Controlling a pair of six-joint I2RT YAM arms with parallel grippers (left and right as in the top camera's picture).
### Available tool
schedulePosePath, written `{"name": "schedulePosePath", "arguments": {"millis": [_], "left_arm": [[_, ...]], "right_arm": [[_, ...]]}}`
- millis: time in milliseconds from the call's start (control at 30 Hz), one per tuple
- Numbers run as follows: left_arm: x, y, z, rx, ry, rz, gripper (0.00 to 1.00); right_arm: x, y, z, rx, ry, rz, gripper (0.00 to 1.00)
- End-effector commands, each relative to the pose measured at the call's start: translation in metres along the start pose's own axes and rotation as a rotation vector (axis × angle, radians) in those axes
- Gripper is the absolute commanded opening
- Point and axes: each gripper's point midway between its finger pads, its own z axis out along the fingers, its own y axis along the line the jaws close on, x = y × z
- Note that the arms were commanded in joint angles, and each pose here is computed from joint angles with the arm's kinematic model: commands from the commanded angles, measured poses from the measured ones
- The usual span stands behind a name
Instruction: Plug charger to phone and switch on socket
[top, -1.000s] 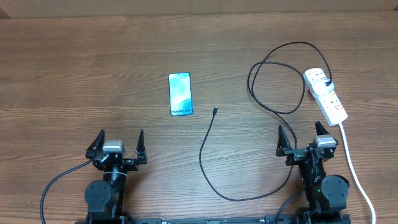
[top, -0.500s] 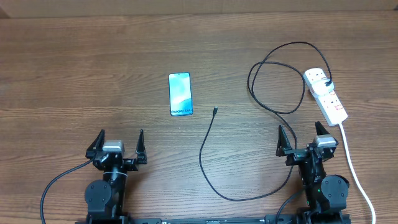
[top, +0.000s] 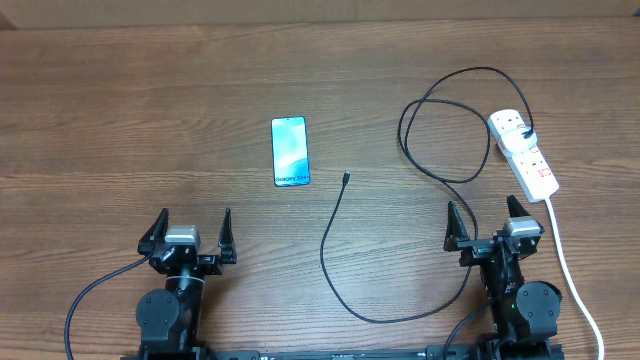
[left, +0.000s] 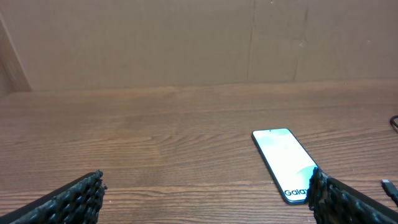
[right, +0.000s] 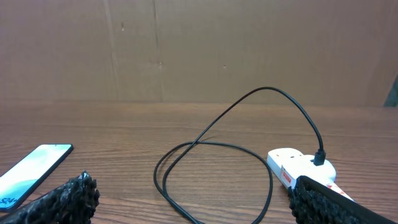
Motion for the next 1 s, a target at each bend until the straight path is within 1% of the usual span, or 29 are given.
{"name": "schedulePosePath", "arguments": {"millis": [0, 33, 67, 100, 167, 233, 300, 367, 433, 500, 567, 633, 733, 867, 900, 967], "left_arm": [[0.000, 0.002, 0.000, -0.008, -0.008, 0.012, 1.00], [-0.001, -0.004, 0.000, 0.026, -0.013, -0.015, 1.00], [-0.002, -0.017, -0.001, 0.100, -0.012, -0.080, 0.99], [-0.005, -0.031, -0.003, 0.182, -0.011, -0.183, 1.00], [-0.008, -0.048, -0.007, 0.288, 0.011, -0.348, 0.99], [-0.015, -0.055, -0.010, 0.338, 0.018, -0.523, 1.00], [-0.019, -0.057, -0.011, 0.355, 0.031, -0.669, 0.99], [-0.032, -0.057, -0.012, 0.375, -0.008, -0.736, 0.99], [-0.065, -0.056, -0.019, 0.427, -0.135, -0.734, 1.00], [-0.106, -0.050, -0.033, 0.457, -0.326, -0.698, 1.00], [-0.142, -0.037, -0.051, 0.448, -0.509, -0.684, 1.00], [-0.172, -0.022, -0.069, 0.404, -0.650, -0.697, 0.99], [-0.195, -0.012, -0.079, 0.359, -0.697, -0.696, 1.00], [-0.232, -0.015, -0.087, 0.309, -0.689, -0.542, 1.00], [-0.242, -0.018, -0.087, 0.304, -0.675, -0.499, 1.00], [-0.257, -0.020, -0.080, 0.289, -0.622, -0.461, 1.00]], "right_arm": [[0.001, -0.001, 0.000, 0.005, -0.005, -0.002, 1.00], [0.001, -0.001, 0.000, 0.005, -0.005, -0.002, 1.00], [0.001, -0.001, 0.000, 0.005, -0.005, -0.002, 1.00], [0.001, -0.001, 0.000, 0.005, -0.005, -0.002, 1.00], [0.001, -0.001, 0.000, 0.005, -0.005, -0.002, 1.00], [0.001, -0.001, 0.000, 0.006, -0.005, -0.002, 1.00], [0.001, -0.001, 0.000, 0.006, -0.005, -0.002, 1.00], [0.001, -0.001, 0.000, 0.005, -0.005, -0.002, 1.00], [0.001, -0.001, 0.000, 0.005, -0.005, -0.002, 1.00], [0.001, -0.001, 0.000, 0.006, -0.005, -0.002, 1.00], [0.001, -0.001, 0.000, 0.005, -0.005, -0.002, 1.00], [0.001, -0.001, 0.000, 0.005, -0.005, -0.002, 1.00], [0.001, -0.001, 0.000, 0.005, -0.005, -0.002, 1.00], [0.001, -0.001, 0.000, 0.006, -0.005, -0.002, 1.00], [0.001, -0.001, 0.000, 0.006, -0.005, -0.002, 1.00], [0.001, -0.001, 0.000, 0.005, -0.005, -0.002, 1.00]]}}
